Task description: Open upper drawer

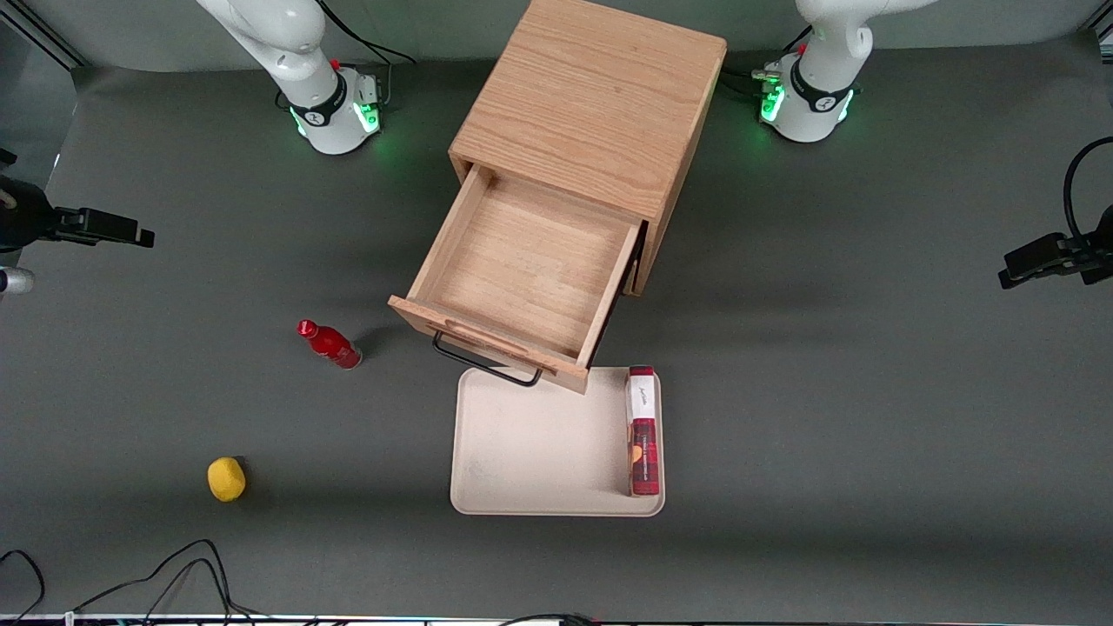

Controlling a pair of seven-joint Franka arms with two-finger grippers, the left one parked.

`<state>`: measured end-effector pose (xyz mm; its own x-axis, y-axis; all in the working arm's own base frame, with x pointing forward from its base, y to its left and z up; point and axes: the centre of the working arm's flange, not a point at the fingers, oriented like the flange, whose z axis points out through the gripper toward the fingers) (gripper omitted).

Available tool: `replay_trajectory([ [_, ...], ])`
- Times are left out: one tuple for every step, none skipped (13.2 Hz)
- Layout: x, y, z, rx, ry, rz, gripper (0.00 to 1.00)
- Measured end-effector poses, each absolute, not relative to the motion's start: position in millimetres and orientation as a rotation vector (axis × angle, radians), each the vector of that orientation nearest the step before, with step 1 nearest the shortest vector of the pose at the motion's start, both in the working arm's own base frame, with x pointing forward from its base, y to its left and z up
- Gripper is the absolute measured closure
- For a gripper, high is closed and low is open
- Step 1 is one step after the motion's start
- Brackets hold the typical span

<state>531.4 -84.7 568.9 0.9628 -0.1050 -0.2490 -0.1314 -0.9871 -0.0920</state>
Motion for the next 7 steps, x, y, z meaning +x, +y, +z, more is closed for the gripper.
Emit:
replay_trajectory([
  [530,-84,571,-3.022,0.177,0.386,0.00],
  [529,-83,573,-3.031,0.173,0.390,0.00],
  [529,-81,573,-3.035,0.167,0.390,0.00],
  [530,-76,574,-3.039,0.152,0.390,0.00],
  [531,-67,574,-3.047,0.126,0.392,0.00],
  [532,-57,574,-3.057,0.098,0.395,0.00],
  [532,-48,575,-3.065,0.079,0.394,0.00],
])
